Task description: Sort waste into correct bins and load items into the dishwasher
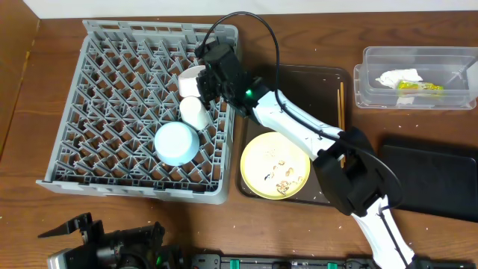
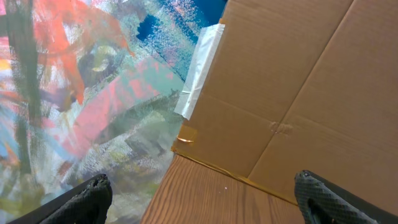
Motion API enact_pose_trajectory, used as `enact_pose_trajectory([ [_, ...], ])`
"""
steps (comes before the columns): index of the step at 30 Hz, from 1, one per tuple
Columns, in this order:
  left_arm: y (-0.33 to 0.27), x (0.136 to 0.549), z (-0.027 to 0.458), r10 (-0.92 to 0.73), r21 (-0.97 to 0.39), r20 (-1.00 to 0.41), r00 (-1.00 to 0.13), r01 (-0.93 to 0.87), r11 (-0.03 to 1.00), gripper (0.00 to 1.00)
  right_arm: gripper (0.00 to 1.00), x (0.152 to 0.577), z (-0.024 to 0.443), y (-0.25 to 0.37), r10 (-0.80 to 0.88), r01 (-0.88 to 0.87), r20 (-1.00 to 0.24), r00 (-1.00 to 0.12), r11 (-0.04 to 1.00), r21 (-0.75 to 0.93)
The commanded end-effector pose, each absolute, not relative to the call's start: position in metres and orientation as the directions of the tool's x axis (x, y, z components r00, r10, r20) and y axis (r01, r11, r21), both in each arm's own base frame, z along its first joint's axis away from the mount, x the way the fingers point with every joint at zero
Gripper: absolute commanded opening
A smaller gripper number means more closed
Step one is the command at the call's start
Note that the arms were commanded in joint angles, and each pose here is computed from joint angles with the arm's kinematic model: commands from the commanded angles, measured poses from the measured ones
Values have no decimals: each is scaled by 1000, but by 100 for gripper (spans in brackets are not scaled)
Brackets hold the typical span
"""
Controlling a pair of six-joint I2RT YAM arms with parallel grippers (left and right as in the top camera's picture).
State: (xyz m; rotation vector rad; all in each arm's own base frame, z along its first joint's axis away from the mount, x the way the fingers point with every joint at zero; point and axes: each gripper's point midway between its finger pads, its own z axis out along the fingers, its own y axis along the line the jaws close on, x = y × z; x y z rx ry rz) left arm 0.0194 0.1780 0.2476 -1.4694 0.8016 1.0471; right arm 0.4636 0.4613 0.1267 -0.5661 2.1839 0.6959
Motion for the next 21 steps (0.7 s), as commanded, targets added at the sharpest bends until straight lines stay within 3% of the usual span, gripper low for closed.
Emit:
enact_pose_trajectory([
  [1,176,9,247,56,-402,-915,400,-891,-212,95,1,455,106,454,-238,-590,-729,-641,761,270],
  [6,176,9,247,56,-403,-915,400,-891,-212,95,1,444,109,440,-270,-573,-683,-678,776,262],
  [10,176,9,247,56,-403,-915,400,-891,-212,95,1,439,141,435,-258,-576,-699,-667,774,263],
  [16,176,9,247,56,-403,-915,401,-890,-212,95,1,455,210,441,-143,-596,-827,-544,760,260],
  [21,176,9,247,56,-403,-915,400,-891,-212,95,1,478,217,455,-55,-601,-886,-461,754,266],
])
